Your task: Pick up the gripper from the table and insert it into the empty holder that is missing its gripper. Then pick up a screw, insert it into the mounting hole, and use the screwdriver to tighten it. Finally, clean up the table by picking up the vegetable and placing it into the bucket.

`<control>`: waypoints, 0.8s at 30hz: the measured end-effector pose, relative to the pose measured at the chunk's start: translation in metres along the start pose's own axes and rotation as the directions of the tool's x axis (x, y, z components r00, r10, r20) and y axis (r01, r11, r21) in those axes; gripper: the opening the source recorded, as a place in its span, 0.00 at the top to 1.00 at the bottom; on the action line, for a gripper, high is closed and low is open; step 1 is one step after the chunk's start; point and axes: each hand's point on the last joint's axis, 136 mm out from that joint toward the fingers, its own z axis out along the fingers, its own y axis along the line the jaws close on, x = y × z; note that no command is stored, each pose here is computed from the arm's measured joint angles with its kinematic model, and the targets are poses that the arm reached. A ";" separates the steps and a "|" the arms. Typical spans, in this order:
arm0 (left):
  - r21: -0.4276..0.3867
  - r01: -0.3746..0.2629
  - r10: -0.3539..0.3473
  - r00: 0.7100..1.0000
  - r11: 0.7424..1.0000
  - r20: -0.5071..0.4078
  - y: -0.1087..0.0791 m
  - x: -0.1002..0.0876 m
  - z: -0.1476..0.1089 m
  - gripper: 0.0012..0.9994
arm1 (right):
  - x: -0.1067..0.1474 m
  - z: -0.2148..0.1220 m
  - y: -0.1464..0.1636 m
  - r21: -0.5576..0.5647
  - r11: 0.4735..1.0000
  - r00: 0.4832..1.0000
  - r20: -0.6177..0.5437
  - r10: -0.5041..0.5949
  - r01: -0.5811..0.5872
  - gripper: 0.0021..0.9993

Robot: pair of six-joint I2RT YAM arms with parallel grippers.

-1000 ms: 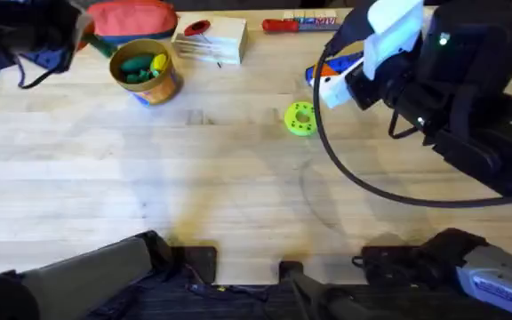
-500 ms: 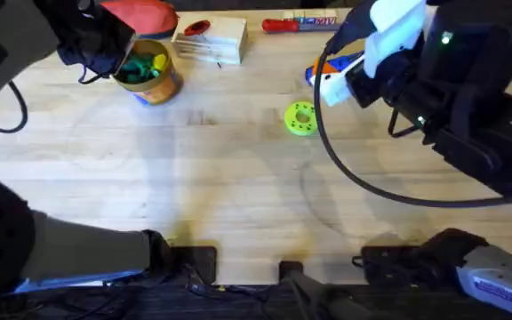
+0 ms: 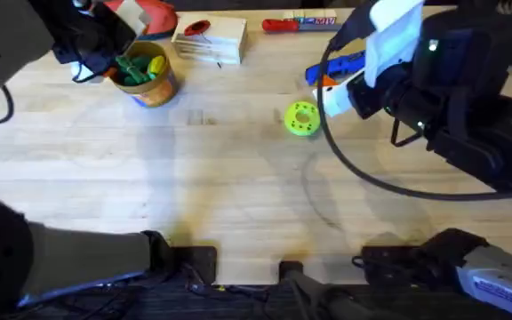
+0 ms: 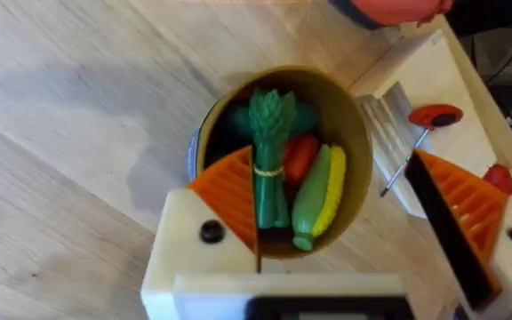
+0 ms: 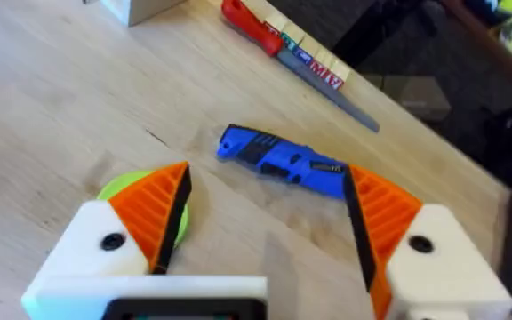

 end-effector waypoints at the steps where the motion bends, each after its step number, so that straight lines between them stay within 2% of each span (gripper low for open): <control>1: 0.010 -0.019 0.019 1.000 1.000 0.014 -0.003 -0.003 -0.006 0.01 | 0.001 -0.001 -0.002 0.004 1.000 1.000 -0.004 0.027 -0.027 0.01; 5: 0.063 -0.121 0.114 0.988 0.991 0.102 -0.017 -0.019 -0.043 0.01 | 0.007 -0.020 -0.013 0.022 0.991 0.991 -0.017 0.134 -0.133 0.01; 8: 0.087 -0.221 0.205 0.966 0.971 0.156 -0.025 -0.023 -0.075 0.01 | 0.024 -0.042 -0.016 0.022 0.985 0.981 -0.092 0.170 -0.169 0.01; 11: 0.095 -0.324 0.301 0.933 0.941 0.199 -0.028 -0.021 -0.108 0.01 | 0.038 -0.067 -0.021 0.026 0.981 0.965 -0.173 0.195 -0.193 0.01; 13: 0.103 -0.406 0.378 0.900 0.908 0.216 -0.030 -0.015 -0.127 0.01 | 0.040 -0.082 -0.027 0.039 0.976 0.956 -0.196 0.219 -0.216 0.01; 16: 0.135 -0.545 0.511 0.830 0.827 0.224 -0.040 0.004 -0.148 0.01 | 0.042 -0.105 -0.038 0.069 0.962 0.937 -0.221 0.272 -0.263 0.01; 19: 0.194 -0.669 0.637 0.743 0.718 0.204 -0.052 0.036 -0.161 0.01 | 0.043 -0.126 -0.048 0.106 0.943 0.912 -0.239 0.333 -0.316 0.01; 21: 0.241 -0.728 0.708 0.683 0.642 0.179 -0.058 0.061 -0.167 0.01 | 0.044 -0.138 -0.053 0.127 0.931 0.897 -0.252 0.364 -0.343 0.01; 24: 0.305 -0.772 0.779 0.614 0.558 0.129 -0.060 0.094 -0.173 0.01 | 0.047 -0.156 -0.057 0.145 0.921 0.875 -0.289 0.388 -0.361 0.01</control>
